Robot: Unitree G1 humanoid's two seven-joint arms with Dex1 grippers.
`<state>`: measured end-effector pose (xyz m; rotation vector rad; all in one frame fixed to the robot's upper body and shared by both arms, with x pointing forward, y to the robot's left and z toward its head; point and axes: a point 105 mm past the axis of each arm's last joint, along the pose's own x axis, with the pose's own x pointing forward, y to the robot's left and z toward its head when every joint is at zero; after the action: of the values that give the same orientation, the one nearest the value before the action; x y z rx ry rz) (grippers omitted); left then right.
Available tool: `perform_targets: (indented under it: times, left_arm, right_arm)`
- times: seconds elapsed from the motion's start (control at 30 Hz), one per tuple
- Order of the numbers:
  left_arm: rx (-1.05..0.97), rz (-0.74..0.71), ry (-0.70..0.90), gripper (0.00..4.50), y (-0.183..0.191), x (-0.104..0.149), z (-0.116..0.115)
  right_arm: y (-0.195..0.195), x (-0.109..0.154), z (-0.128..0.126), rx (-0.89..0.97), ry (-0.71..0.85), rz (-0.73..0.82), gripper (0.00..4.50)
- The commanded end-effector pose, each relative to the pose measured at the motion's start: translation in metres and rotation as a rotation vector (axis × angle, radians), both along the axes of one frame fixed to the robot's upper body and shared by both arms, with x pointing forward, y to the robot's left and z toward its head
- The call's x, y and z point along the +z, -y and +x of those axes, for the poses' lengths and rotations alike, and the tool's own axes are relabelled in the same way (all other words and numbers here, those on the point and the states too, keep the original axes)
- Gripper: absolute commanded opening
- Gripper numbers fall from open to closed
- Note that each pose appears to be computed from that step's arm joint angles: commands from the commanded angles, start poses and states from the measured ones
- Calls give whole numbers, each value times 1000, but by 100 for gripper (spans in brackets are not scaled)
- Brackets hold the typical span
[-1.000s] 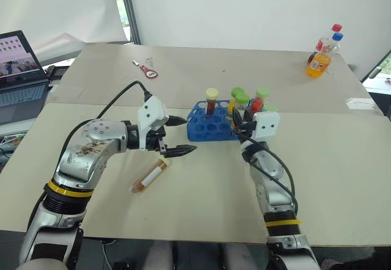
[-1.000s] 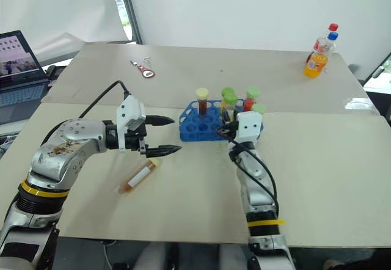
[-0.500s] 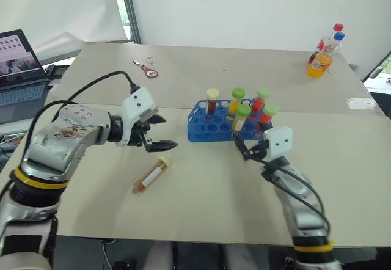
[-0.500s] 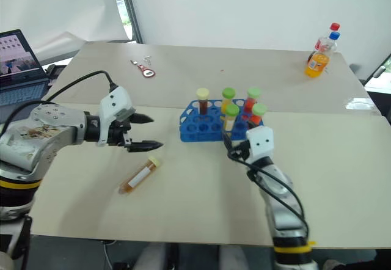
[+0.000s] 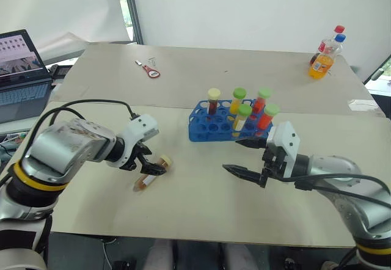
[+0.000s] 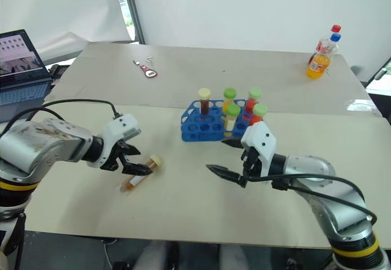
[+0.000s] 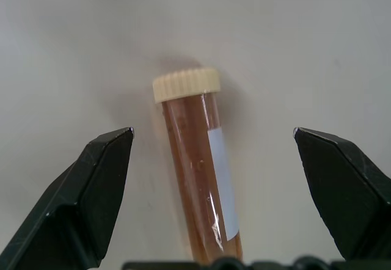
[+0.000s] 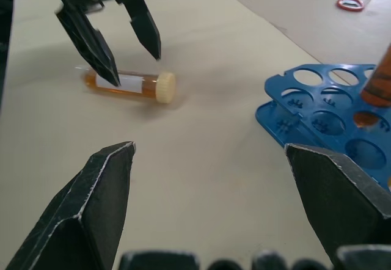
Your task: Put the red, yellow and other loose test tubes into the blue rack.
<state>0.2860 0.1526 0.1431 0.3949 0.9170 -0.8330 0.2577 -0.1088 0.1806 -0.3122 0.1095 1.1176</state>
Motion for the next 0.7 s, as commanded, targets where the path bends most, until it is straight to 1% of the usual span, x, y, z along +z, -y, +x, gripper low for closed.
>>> perform_targets:
  times: [0.03, 0.17, 0.37, 0.47, 0.6, 0.63, 0.67, 0.7]
  left_arm:
    - [31, 51, 9, 450, -5, 1, 7]
    - [11, 88, -11, 450, -3, -3, 6]
    - [23, 86, -21, 450, 6, -14, 12]
    - [25, 87, -37, 369, 9, -22, 11]
    - [10, 95, -47, 185, 9, -30, 6]
    - [8, 96, -45, 130, 9, -30, 6]
    - [6, 96, -42, 96, 8, -30, 5]
    - [-3, 95, -33, 87, 8, -29, 5]
  right_arm:
    - [-3, 7, -10, 82, -3, -30, 435]
    - [-3, 11, -17, 135, 8, -47, 435]
    - [-6, 18, -24, 156, 31, -53, 435]
    - [-6, 21, -27, 145, 31, -47, 439]
    - [-3, 26, -26, 116, 27, -39, 439]
    - [-2, 28, -26, 110, 26, -36, 439]
    - [-2, 29, -26, 106, 26, -37, 439]
    - [-1, 29, -26, 100, 26, -38, 439]
